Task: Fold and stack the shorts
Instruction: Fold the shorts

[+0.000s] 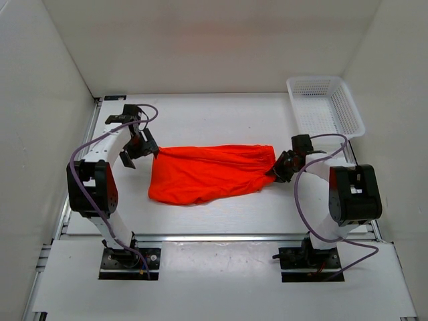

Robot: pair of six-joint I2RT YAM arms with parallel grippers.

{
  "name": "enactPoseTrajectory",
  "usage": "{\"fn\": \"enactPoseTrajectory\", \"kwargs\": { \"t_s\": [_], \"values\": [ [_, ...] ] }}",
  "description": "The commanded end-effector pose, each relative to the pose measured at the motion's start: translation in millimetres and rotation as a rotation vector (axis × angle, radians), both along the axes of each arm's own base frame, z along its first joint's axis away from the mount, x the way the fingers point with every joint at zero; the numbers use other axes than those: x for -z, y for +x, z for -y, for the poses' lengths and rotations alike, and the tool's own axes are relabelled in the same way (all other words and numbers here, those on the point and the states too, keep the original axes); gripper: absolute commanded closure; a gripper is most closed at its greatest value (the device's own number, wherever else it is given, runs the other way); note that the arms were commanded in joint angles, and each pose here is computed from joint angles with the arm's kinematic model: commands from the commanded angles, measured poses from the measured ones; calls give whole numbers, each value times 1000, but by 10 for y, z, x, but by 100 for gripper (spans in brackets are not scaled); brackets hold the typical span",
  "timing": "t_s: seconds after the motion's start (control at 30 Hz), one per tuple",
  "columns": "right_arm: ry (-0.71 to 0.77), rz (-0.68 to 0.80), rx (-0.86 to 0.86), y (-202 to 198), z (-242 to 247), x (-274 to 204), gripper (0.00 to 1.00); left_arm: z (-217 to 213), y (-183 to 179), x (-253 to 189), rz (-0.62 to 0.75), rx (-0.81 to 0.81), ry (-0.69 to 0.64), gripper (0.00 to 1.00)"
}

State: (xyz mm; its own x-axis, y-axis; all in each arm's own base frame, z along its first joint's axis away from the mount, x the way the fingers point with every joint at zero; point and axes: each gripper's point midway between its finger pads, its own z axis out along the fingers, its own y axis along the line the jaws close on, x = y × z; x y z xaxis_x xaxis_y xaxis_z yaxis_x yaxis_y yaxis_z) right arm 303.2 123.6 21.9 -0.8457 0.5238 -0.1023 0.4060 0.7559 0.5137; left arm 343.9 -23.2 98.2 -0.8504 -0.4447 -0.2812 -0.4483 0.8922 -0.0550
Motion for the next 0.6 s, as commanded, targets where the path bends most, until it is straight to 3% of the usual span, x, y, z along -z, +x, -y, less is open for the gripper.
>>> {"fn": "enactPoseTrajectory", "kwargs": {
  "t_s": [0.0,0.1,0.13,0.47,0.57],
  "values": [
    [-112,5,31,70,181,139,77,-41,-1,53,7,-20,-15,3],
    [-170,10,14,95,268,63,98,-4,-75,303,-56,-31,-57,7],
    [-192,40,4,169,297,-28,100,-24,-79,341,-69,-40,-66,8],
    [-409,105,-111,291,597,-597,100,147,-200,534,-114,-2,-135,9],
    [-472,138,-139,322,577,-800,100,360,-254,635,-138,35,-184,23]
  ]
}}
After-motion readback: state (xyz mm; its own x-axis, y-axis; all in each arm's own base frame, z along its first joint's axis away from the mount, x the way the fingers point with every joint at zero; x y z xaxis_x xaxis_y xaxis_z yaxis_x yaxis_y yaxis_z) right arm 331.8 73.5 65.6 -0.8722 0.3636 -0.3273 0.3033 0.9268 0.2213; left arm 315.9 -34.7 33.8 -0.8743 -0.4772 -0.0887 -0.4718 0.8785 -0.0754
